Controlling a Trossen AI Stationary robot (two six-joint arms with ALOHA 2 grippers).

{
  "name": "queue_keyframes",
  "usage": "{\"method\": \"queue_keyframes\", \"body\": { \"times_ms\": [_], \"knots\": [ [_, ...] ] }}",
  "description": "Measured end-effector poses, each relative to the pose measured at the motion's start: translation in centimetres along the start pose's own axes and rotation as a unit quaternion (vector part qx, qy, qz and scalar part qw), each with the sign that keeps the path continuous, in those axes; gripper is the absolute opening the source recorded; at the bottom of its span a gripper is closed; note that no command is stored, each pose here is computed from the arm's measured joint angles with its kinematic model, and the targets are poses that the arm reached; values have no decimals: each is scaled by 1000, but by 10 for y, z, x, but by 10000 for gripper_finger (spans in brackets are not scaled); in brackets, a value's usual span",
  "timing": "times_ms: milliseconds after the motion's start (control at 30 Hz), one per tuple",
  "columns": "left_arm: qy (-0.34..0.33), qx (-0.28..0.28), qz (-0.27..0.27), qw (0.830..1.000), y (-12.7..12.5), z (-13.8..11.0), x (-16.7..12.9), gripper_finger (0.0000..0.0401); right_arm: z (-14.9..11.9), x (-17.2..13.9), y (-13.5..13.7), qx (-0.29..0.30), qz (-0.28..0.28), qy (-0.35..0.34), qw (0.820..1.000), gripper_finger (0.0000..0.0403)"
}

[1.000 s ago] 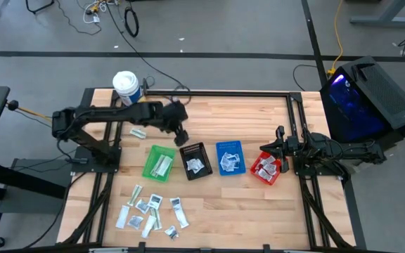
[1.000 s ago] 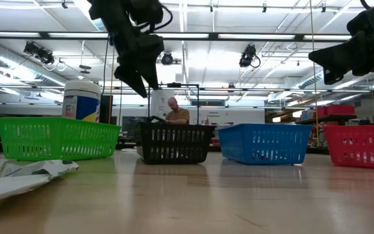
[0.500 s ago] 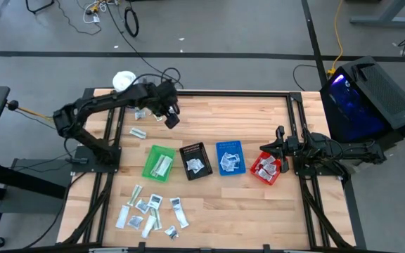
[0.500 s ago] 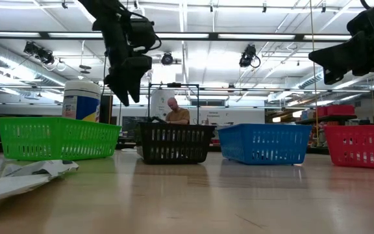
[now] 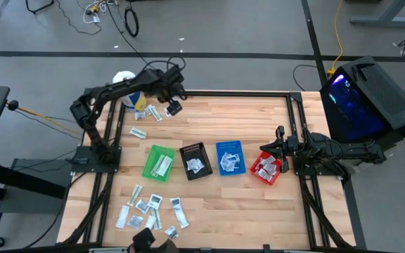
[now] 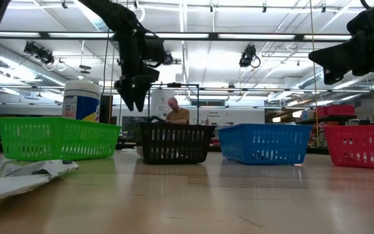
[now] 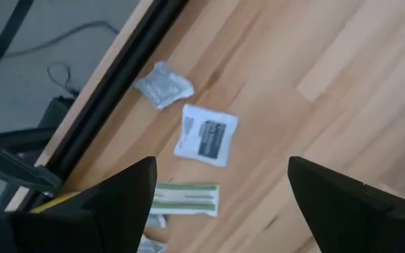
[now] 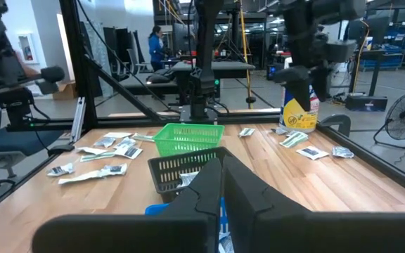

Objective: Pick & Place First Aid Supplies
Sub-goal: Put the towelette pack into the black basket

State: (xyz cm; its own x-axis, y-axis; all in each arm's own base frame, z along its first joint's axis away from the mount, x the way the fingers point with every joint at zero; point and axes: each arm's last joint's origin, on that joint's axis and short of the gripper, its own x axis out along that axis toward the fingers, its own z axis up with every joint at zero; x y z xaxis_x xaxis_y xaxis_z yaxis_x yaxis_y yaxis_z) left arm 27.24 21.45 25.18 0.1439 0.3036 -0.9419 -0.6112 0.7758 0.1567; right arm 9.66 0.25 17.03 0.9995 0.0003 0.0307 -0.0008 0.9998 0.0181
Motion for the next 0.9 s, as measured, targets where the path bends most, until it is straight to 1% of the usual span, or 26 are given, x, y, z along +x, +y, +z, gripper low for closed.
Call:
{"method": "queue_keyframes", "body": {
  "times_ms": [100,167,267,333,433,500,600,700,900],
  "knots": [
    [21,-2,0,1000,5,-1,9,328,0,0,0,0,0,0,1000,23],
    [39,3,-12,999,9,-4,12,331,0,0,0,0,0,0,1000,23],
    [67,20,-21,997,12,-7,19,346,0,0,0,0,0,0,1000,23],
    [85,52,-26,995,13,-10,23,359,0,0,0,0,0,0,1000,23],
    [111,116,-34,986,15,-12,34,376,0,0,0,0,0,0,1000,23],
    [121,141,-37,982,15,-11,43,383,0,0,0,0,0,0,1000,23],
    [133,148,-18,980,15,-10,55,385,0,0,0,0,0,0,1000,23],
    [144,143,-6,979,15,-9,67,386,0,0,0,0,0,0,1000,23],
    [109,128,-3,986,14,-1,79,397,0,0,0,0,0,0,1000,23]
  ]
}}
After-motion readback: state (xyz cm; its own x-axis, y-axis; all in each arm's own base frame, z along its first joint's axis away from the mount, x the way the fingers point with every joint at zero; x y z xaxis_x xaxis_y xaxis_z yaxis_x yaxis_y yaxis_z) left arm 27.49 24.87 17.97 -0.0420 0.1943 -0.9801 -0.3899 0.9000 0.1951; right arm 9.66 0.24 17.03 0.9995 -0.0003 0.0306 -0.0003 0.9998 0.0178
